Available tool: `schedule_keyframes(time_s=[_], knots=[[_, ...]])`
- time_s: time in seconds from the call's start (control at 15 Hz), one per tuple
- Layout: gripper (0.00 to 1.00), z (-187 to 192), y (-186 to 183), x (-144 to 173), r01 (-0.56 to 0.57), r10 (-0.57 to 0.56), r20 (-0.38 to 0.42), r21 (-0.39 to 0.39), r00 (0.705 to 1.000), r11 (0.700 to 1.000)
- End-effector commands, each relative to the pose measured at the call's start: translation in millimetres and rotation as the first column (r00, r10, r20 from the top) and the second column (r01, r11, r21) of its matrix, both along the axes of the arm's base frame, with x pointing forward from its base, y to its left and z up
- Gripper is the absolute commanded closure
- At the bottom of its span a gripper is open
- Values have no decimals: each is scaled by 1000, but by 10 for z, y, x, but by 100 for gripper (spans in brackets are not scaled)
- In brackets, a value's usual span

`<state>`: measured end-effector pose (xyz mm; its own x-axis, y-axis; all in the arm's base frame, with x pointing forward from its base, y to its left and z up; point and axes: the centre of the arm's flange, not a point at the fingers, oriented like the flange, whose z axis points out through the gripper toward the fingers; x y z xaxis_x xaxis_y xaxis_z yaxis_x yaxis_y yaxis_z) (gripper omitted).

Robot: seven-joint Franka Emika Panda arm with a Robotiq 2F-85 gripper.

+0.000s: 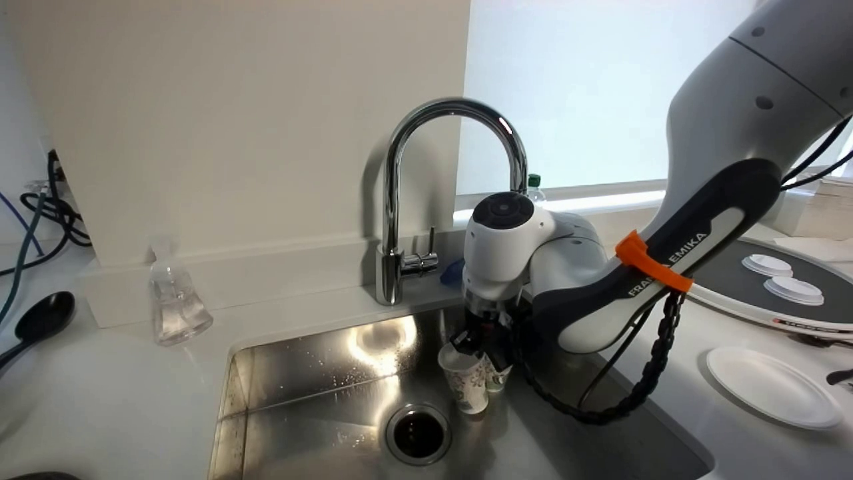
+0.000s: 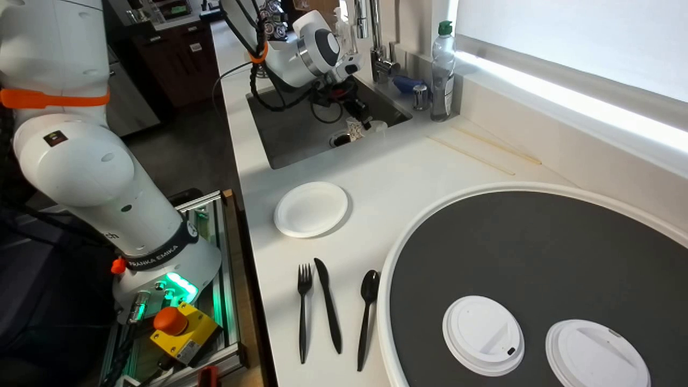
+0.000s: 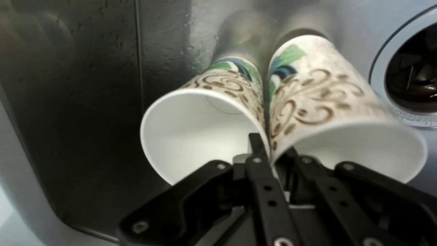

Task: Push the faucet to the right then remove the coffee cups from the sink.

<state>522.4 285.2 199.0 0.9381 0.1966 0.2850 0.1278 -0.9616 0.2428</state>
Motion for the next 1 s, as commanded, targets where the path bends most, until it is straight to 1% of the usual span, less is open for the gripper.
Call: schedule_keyframes(time_s=[0.0, 0.13, 0.47, 0.67, 0.93], knots=[[100, -122, 30, -2, -19, 19, 9, 19, 1000, 1000], [99, -115, 52, -7, -23, 23, 13, 35, 1000, 999], [99, -27, 99, -23, -44, 43, 17, 31, 999, 999], [99, 89, 172, -54, -72, 72, 11, 24, 997, 997], [99, 318, 330, -78, -133, 132, 15, 32, 991, 991]])
